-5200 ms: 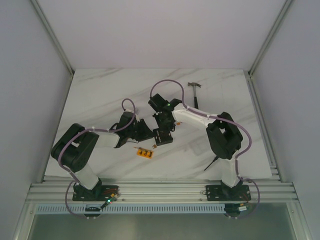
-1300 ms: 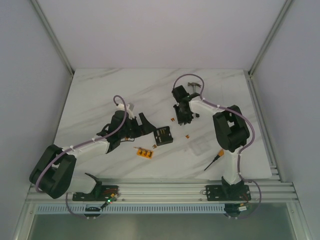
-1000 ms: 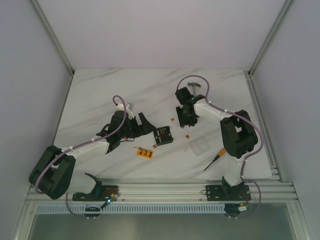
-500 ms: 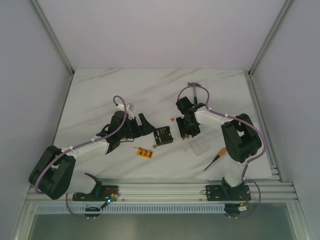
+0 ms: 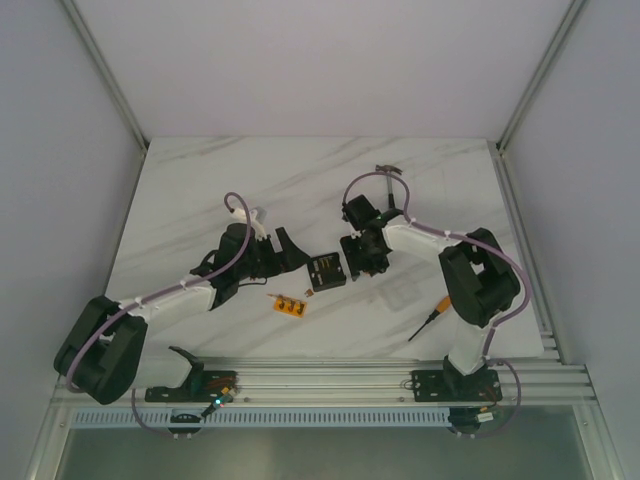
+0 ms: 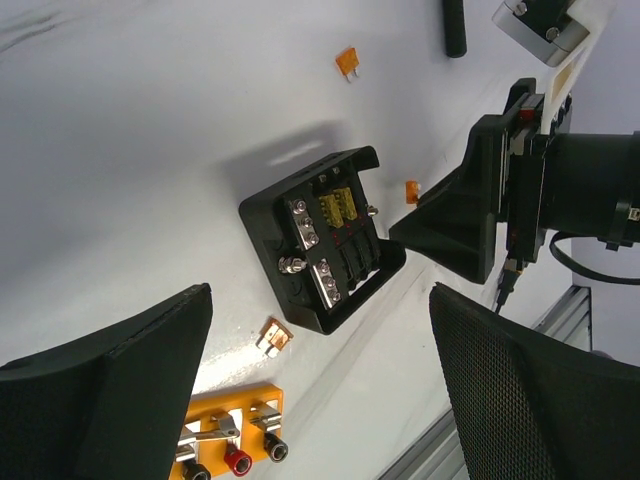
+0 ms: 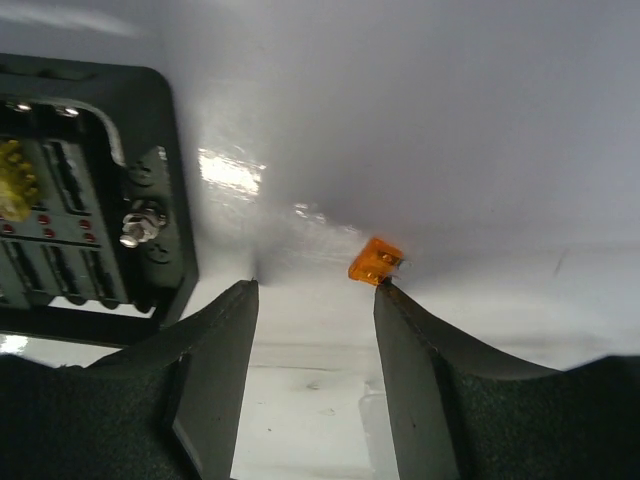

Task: Snap on the fuse box
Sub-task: Pick up the fuse from the center of the board.

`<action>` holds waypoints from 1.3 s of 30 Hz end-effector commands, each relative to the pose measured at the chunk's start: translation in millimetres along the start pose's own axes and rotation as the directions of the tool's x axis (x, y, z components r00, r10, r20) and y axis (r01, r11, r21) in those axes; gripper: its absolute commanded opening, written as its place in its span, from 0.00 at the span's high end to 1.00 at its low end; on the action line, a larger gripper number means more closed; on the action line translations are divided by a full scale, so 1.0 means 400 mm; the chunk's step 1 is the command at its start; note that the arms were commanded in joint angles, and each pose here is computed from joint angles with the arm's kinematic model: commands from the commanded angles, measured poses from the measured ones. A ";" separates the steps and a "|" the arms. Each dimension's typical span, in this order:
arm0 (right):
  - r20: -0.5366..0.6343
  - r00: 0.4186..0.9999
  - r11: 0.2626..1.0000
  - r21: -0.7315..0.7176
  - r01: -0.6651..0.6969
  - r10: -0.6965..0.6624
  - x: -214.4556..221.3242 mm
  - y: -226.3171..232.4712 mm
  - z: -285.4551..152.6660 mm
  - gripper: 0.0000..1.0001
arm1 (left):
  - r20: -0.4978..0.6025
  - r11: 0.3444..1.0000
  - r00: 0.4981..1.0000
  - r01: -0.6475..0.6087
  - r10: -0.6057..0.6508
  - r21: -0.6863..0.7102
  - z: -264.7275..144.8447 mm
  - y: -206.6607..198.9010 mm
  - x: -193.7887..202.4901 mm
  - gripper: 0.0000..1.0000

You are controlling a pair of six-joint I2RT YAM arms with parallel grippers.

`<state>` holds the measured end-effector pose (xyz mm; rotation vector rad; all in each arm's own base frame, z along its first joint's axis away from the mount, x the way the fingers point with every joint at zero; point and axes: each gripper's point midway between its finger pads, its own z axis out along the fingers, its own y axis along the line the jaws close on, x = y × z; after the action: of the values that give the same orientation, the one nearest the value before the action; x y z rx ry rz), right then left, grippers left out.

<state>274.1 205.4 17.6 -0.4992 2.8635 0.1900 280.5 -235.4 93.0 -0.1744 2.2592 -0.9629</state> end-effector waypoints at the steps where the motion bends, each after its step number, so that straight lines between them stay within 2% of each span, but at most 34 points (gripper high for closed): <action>1: 0.014 1.000 0.996 -0.091 0.002 -0.001 -0.031 0.060 0.016 0.44 | -0.008 1.000 1.000 -0.014 0.014 0.000 -0.010 0.004 0.012 0.02; 7: 0.036 0.999 0.998 -0.053 0.041 -0.039 -0.058 0.047 0.035 0.45 | -0.008 1.000 1.000 -0.012 0.012 -0.003 -0.010 0.006 0.013 0.01; 11: 0.084 0.991 0.992 -0.053 0.110 -0.106 -0.088 0.054 -0.013 0.45 | -0.011 1.000 1.000 -0.011 0.011 -0.004 -0.012 0.008 0.016 0.02; 15: 0.084 0.990 0.992 0.056 0.110 -0.115 -0.098 0.006 -0.047 0.44 | -0.004 1.000 1.000 -0.012 0.012 -0.006 -0.014 0.009 0.013 0.01; 19: 0.039 0.997 0.989 0.139 0.055 -0.061 -0.086 -0.029 -0.038 0.45 | -0.007 1.000 1.000 -0.011 0.011 -0.008 -0.013 0.010 0.015 0.01; 23: 0.025 0.999 0.987 0.153 0.038 -0.042 -0.084 -0.039 -0.022 0.46 | -0.006 1.000 1.000 -0.013 0.013 -0.007 -0.014 0.010 0.015 0.01; 30: -0.007 1.000 0.990 0.138 0.013 -0.012 -0.080 -0.059 0.002 0.54 | -0.005 1.000 1.000 -0.015 0.015 -0.013 -0.016 0.013 0.016 0.01; 39: -0.047 0.999 0.994 0.113 0.006 -0.001 -0.061 -0.052 0.028 0.57 | -0.011 1.000 1.000 -0.016 0.016 -0.014 -0.012 0.013 0.016 0.01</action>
<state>308.1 192.6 16.9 -0.5034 2.8572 0.0042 276.6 -233.1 91.8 -0.1751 2.2614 -0.9614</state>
